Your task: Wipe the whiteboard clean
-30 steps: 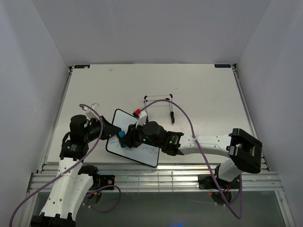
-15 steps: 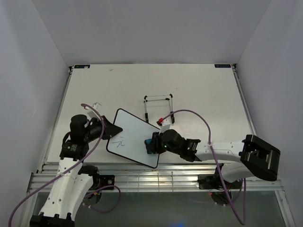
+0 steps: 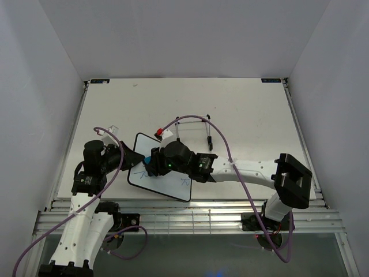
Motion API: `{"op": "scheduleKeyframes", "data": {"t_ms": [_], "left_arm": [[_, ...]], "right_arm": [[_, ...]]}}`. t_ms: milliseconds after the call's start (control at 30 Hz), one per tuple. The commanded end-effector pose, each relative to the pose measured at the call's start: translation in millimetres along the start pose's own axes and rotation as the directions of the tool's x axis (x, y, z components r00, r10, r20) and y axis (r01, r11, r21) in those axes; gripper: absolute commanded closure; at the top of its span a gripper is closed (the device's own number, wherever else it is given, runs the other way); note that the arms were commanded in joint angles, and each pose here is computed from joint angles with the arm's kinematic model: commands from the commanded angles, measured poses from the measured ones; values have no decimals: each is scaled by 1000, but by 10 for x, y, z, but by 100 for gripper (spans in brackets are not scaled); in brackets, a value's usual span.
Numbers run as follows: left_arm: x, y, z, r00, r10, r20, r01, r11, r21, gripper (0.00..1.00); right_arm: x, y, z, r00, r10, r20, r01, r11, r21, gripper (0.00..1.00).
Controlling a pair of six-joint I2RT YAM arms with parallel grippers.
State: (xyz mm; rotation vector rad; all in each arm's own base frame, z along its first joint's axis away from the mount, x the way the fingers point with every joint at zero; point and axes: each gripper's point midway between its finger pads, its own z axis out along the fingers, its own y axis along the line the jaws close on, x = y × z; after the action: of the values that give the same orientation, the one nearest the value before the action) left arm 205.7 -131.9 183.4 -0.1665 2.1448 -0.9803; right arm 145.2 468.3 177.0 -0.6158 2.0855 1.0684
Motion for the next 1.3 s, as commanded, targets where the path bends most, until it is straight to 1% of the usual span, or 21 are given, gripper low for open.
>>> {"op": "scheduleKeyframes", "data": {"t_ms": [0,200,300,367,433,600,700,733,800,867,967,1033,1067,1100,1167,1267], "left_arm": [[-57,-417,-46,973,226,40,-229,951,205,100],[-58,-410,-42,974,225,40,-228,952,204,100],[-61,-416,-40,974,224,37,-227,952,206,100],[-56,-410,-40,974,224,36,-226,952,204,100],[-62,-419,-48,973,227,43,-231,951,205,100],[-65,-411,-40,974,224,38,-227,952,204,100],[-63,-403,-33,974,222,36,-225,953,203,100],[-65,-406,-35,974,222,36,-225,953,203,100],[-55,-398,-26,975,220,30,-221,954,202,100],[-62,-399,-28,975,220,32,-222,954,201,100],[-70,-400,-33,974,221,38,-225,954,199,100],[-75,-399,-39,974,222,43,-226,954,196,100],[-75,-402,-41,974,222,44,-226,954,196,100],[-78,-403,-43,974,222,45,-227,954,195,100],[-81,-399,-42,974,220,47,-225,955,193,100],[-96,-388,-44,975,216,54,-223,958,182,100]], "right_arm": [[501,578,171,989,-45,-139,19,983,-184,83],[651,614,132,985,-39,-167,7,982,-188,83],[722,665,89,978,-66,-200,23,978,-209,83],[840,661,48,968,-99,-232,54,979,-195,84],[921,637,9,965,-110,-239,69,983,-171,84],[1110,733,-97,957,-120,-264,71,980,-185,84],[1118,810,-62,956,-141,-258,87,974,-208,84],[1042,895,-43,959,-145,-244,89,970,-226,84],[1026,943,18,955,-173,-239,114,963,-242,84],[883,1068,56,959,-191,-208,134,956,-262,84],[853,923,108,957,-215,-197,176,965,-196,84],[773,822,40,963,-207,-173,179,970,-164,84],[855,686,8,960,-206,-190,182,974,-136,84],[768,651,-68,966,-197,-168,177,976,-123,84],[740,467,-127,972,-186,-145,179,982,-59,84],[723,38,-225,979,-153,-134,160,986,47,84]]}}
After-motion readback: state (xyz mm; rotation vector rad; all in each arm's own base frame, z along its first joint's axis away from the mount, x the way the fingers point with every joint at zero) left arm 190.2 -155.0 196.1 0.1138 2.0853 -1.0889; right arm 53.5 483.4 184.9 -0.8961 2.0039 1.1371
